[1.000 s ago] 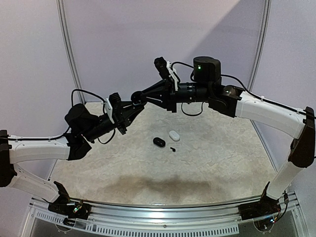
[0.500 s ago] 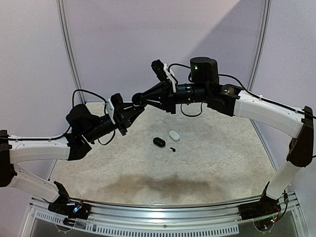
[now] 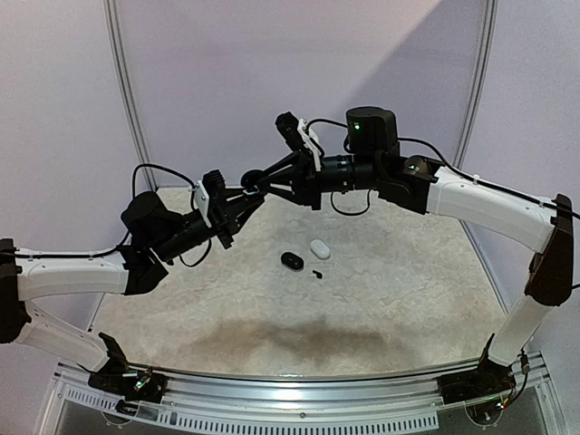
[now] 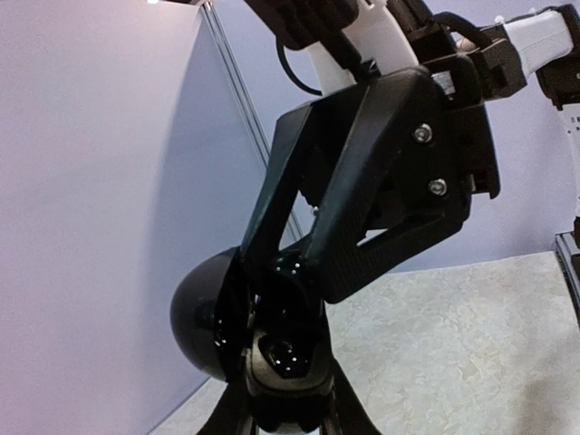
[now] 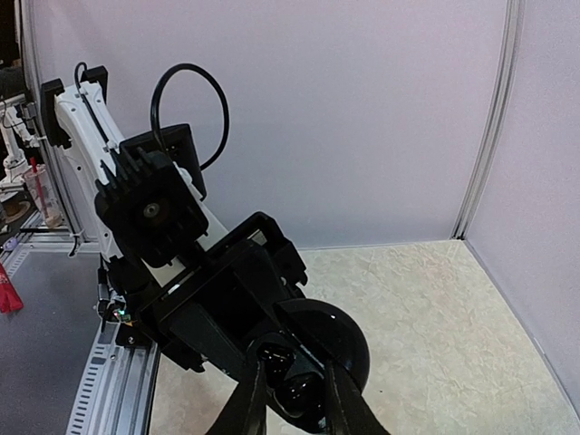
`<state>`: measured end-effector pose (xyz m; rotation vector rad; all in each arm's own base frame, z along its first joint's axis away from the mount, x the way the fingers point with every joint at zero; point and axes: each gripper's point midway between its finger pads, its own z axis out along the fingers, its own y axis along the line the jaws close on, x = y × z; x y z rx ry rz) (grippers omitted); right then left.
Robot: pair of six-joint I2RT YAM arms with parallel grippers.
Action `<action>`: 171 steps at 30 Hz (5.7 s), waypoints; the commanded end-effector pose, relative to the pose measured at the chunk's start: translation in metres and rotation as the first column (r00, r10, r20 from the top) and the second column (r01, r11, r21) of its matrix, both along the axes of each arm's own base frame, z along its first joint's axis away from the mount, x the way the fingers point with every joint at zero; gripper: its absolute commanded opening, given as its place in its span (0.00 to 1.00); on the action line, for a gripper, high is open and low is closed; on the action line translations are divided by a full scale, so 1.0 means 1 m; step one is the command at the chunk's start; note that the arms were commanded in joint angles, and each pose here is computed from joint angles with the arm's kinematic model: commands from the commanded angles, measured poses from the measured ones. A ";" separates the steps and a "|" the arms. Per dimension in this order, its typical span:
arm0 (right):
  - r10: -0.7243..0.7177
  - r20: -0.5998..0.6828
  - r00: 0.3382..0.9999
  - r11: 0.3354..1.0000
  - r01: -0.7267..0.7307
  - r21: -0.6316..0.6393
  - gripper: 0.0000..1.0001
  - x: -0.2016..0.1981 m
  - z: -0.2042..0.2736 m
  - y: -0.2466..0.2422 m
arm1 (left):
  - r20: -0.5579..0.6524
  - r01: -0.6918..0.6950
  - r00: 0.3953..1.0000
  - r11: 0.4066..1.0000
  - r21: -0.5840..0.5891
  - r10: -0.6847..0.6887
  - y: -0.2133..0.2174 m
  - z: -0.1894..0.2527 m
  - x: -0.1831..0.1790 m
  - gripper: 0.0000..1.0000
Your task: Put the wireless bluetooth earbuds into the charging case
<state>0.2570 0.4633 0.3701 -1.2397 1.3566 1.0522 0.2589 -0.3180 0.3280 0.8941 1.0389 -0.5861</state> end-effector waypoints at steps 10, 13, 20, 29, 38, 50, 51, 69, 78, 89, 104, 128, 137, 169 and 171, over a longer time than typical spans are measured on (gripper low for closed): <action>-0.117 -0.056 0.992 0.992 0.114 -0.063 0.35 0.028 -0.027 -0.002 | 0.035 0.063 0.998 0.996 -0.064 -0.061 -0.002 0.022 -0.017 0.00; -0.136 -0.052 0.989 0.989 0.133 -0.059 0.40 0.031 -0.024 -0.003 | -0.003 0.053 0.999 0.996 -0.068 -0.053 -0.002 0.019 -0.014 0.00; -0.150 -0.048 0.987 0.988 0.149 -0.028 0.52 0.030 -0.008 -0.008 | -0.110 0.023 0.993 0.996 -0.082 -0.032 0.000 0.010 -0.005 0.00; -0.150 -0.050 0.987 0.988 0.152 0.026 0.59 0.029 0.018 -0.020 | -0.168 0.006 0.985 0.996 -0.085 -0.021 0.002 0.003 -0.001 0.00; -0.039 -0.096 0.995 0.997 0.046 0.069 0.60 0.010 0.047 -0.037 | -0.222 -0.036 0.975 0.996 -0.084 0.016 0.007 -0.005 0.006 0.00; 0.048 -0.059 0.997 0.997 -0.052 -0.063 0.14 -0.009 0.015 -0.012 | -0.233 -0.028 0.972 0.999 -0.024 0.022 0.003 -0.020 0.007 0.00; 0.053 -0.056 0.997 0.995 -0.057 -0.080 0.14 -0.010 0.011 -0.010 | -0.227 -0.024 0.974 1.000 -0.014 0.021 0.003 -0.022 0.006 0.00; 0.036 -0.069 0.997 0.989 -0.046 -0.138 0.03 0.002 -0.015 0.005 | -0.215 0.021 0.977 1.000 0.021 -0.016 -0.004 -0.029 0.001 0.00; -0.004 -0.068 0.998 0.988 -0.007 -0.157 0.07 0.009 -0.018 0.003 | -0.213 0.016 0.977 1.000 0.018 -0.012 -0.004 -0.029 0.002 0.00; -0.052 -0.116 0.992 0.972 0.023 -0.232 0.07 0.015 -0.046 -0.001 | -0.186 0.005 0.983 1.000 -0.007 -0.006 -0.001 -0.021 0.002 0.00; -0.144 -0.203 0.969 0.960 0.087 -0.267 0.03 0.028 -0.076 0.003 | -0.150 -0.061 0.987 0.997 -0.054 0.053 0.008 -0.008 0.009 0.00; -0.172 -0.163 0.971 0.983 0.160 -0.085 0.31 0.015 0.012 -0.027 | -0.175 -0.050 0.983 0.999 0.010 0.051 0.009 -0.049 0.000 0.00; -0.553 -0.361 0.751 0.830 0.533 -0.163 0.44 0.048 -0.003 -0.053 | -0.064 -0.209 0.975 0.976 0.068 0.213 0.012 -0.055 0.020 0.00; -0.588 -0.353 0.727 0.791 0.427 -0.438 0.35 0.029 -0.056 -0.014 | -0.035 -0.171 0.984 0.984 0.042 0.172 -0.014 -0.055 0.033 0.00; -0.588 -0.346 0.731 0.791 0.428 -0.438 0.34 0.028 -0.056 -0.013 | -0.033 -0.170 0.985 0.984 0.044 0.171 -0.015 -0.055 0.033 0.00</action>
